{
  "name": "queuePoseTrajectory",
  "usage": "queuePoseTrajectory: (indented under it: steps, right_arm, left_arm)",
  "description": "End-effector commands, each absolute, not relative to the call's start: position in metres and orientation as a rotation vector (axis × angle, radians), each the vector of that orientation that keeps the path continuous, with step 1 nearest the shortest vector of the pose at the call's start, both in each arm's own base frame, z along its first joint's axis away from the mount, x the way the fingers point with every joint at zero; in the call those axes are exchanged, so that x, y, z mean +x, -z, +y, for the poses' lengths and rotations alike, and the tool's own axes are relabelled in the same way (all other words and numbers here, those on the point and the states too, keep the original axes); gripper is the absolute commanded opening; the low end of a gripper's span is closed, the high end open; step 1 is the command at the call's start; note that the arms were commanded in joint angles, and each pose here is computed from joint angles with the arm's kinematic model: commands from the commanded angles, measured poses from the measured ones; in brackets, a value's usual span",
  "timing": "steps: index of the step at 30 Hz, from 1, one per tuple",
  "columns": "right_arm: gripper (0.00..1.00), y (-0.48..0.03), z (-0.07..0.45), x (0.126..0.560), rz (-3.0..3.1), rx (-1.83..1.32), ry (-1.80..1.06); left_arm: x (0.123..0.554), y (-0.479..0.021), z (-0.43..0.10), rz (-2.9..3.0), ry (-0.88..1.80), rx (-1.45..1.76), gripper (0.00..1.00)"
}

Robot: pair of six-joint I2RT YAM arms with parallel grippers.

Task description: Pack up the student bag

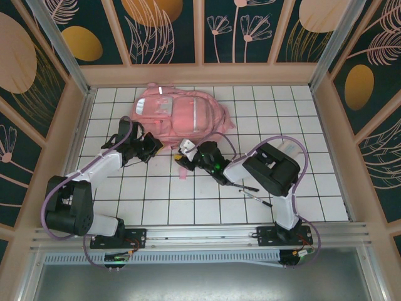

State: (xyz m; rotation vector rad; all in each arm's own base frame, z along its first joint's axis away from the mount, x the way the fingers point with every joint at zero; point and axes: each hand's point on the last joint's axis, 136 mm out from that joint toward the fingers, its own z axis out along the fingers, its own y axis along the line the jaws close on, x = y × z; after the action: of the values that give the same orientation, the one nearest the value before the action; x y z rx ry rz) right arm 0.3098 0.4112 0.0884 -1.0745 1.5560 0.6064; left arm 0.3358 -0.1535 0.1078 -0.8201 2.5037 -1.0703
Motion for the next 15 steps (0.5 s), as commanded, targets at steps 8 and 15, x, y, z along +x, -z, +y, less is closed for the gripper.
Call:
queuePoseTrajectory:
  steps: [8, 15]
  right_arm:
    - [0.46, -0.119, 0.398, 0.32, 1.45, -0.922, -0.517]
    - [0.46, -0.117, 0.411, 0.321, 1.449, -0.938, -0.543]
  left_arm:
    - [0.324, -0.119, -0.167, 2.508, 1.174, -0.78, 0.0]
    - [0.32, -0.116, -0.169, 2.52, 1.193, -0.778, 0.0]
